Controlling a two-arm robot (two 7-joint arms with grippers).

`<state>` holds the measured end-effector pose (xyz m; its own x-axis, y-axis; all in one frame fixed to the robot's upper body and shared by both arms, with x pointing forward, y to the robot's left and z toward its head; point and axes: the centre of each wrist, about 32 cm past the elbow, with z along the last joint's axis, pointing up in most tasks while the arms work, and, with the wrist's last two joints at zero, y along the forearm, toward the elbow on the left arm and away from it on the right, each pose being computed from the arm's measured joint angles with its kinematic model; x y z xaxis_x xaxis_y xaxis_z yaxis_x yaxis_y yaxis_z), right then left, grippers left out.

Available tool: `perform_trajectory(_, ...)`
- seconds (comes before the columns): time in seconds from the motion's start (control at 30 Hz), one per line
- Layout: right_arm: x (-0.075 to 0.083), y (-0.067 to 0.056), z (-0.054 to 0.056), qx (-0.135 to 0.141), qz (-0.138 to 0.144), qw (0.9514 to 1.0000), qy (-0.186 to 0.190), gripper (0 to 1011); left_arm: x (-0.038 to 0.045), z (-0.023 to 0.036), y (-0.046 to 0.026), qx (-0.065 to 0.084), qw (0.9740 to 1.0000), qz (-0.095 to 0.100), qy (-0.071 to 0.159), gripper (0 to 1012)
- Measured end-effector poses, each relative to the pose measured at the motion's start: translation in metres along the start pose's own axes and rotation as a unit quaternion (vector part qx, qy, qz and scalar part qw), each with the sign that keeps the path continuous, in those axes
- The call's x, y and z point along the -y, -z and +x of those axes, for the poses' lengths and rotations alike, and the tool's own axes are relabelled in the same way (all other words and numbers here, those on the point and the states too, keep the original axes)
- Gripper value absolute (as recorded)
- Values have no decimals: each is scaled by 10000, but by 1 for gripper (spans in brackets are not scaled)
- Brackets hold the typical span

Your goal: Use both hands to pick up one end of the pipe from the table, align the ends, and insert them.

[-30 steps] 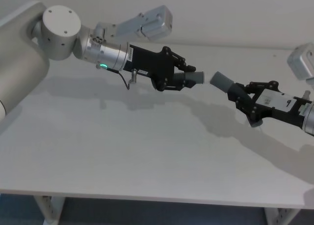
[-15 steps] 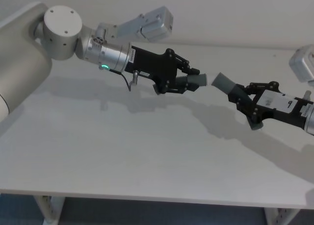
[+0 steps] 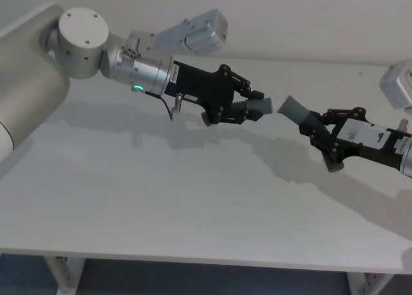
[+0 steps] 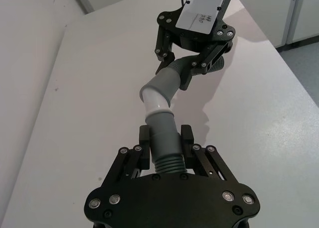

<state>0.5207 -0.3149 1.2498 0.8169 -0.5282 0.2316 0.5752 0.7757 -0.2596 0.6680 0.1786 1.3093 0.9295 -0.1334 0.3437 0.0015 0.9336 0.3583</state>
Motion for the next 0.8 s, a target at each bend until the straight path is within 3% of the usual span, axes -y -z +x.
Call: perform_trajectory(0.8, 2, -2, 4, 17, 18, 10000, -19, 262, 10, 2, 0, 9, 10000, -24, 35, 351)
